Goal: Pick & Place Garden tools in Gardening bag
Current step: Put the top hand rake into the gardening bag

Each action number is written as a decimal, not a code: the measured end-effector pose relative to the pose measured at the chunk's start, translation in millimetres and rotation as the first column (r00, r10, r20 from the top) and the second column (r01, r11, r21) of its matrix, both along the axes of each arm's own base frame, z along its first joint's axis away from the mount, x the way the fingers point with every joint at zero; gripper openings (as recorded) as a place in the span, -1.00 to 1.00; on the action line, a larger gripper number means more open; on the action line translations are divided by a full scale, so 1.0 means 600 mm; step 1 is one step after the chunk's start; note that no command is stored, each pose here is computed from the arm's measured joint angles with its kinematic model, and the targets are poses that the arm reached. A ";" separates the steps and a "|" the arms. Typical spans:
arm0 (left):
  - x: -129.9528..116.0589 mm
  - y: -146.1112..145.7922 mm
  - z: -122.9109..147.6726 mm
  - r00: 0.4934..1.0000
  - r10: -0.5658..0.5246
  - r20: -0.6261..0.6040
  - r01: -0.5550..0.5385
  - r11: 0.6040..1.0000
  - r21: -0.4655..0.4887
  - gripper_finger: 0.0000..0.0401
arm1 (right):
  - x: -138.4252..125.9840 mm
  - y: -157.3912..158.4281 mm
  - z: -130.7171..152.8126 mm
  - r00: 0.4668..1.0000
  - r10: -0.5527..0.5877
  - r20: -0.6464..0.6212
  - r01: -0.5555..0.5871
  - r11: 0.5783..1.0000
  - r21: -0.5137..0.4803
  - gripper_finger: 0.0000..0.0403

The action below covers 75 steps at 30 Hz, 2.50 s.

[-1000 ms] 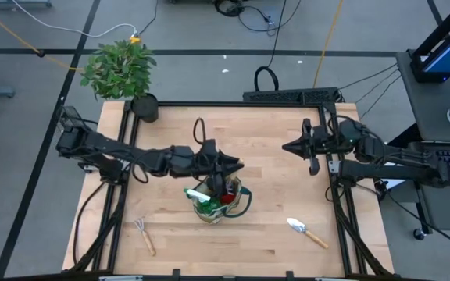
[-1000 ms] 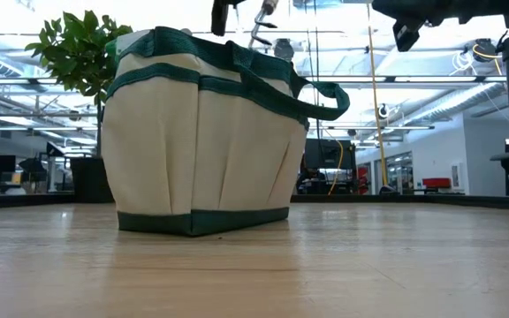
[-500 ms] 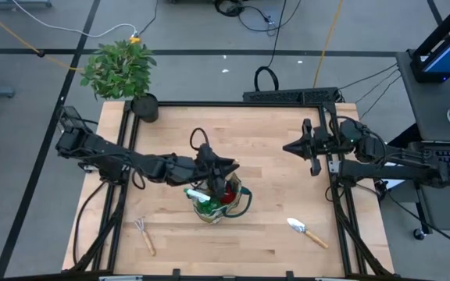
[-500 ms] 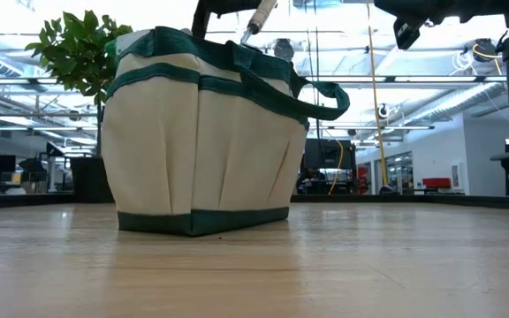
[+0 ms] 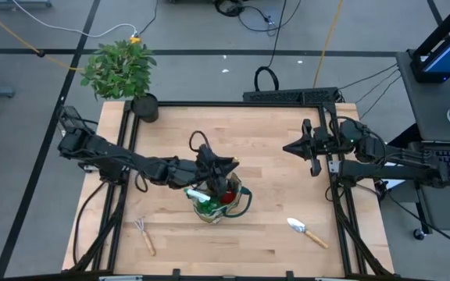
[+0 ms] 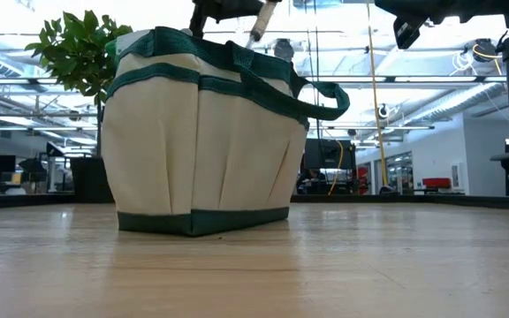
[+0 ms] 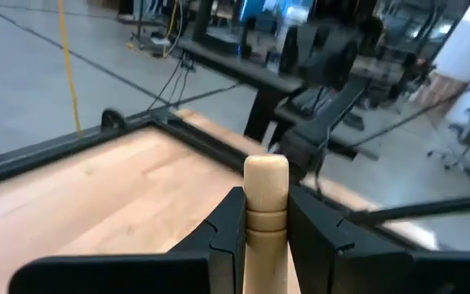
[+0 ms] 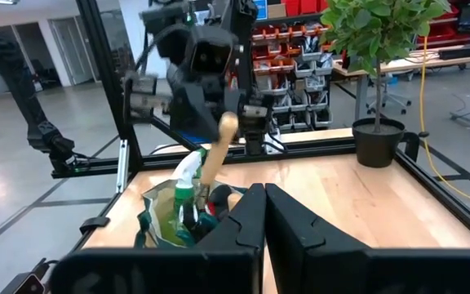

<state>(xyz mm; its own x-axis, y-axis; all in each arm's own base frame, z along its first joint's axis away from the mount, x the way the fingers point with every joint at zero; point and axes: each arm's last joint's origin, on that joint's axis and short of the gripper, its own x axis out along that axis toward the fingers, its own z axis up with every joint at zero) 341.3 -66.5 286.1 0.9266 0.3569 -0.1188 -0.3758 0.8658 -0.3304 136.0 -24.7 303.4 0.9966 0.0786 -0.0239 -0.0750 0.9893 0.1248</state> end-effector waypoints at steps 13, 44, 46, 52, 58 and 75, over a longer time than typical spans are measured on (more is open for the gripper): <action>0.027 -0.010 -0.056 0.997 0.011 -0.079 -0.011 1.000 -0.002 -0.67 | 0.000 0.000 0.000 1.000 -0.002 0.001 0.002 1.000 -0.006 -1.00; 0.039 -0.040 -0.089 0.969 -0.135 -0.209 0.181 0.959 0.219 -0.67 | 0.000 0.000 0.000 1.000 -0.001 0.000 0.001 1.000 -0.006 -1.00; 0.038 -0.040 -0.091 0.968 -0.134 -0.212 0.180 0.959 0.218 -0.67 | 0.000 0.000 0.000 1.000 -0.001 0.000 0.001 1.000 -0.006 -1.00; 0.029 -0.029 -0.114 0.968 -0.114 -0.224 0.155 0.972 0.176 -0.67 | 0.000 0.000 0.000 1.000 -0.001 0.000 0.001 1.000 -0.006 -1.00; 0.022 -0.027 -0.124 0.970 -0.105 -0.218 0.132 0.985 0.115 -0.63 | 0.000 0.000 0.000 1.000 -0.001 0.000 0.001 1.000 -0.006 -1.00; 0.024 -0.029 -0.114 0.980 -0.121 -0.158 0.140 0.983 0.115 -0.39 | 0.000 0.000 0.000 1.000 -0.005 0.001 0.005 1.000 -0.006 -1.00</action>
<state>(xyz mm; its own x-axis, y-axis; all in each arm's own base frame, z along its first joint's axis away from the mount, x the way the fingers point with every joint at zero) 356.0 -83.8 217.7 0.9413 0.2546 -0.2216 -0.2936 0.9416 -0.1650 136.1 -24.9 303.4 0.9970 0.0736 -0.0239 -0.0702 0.9904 0.1188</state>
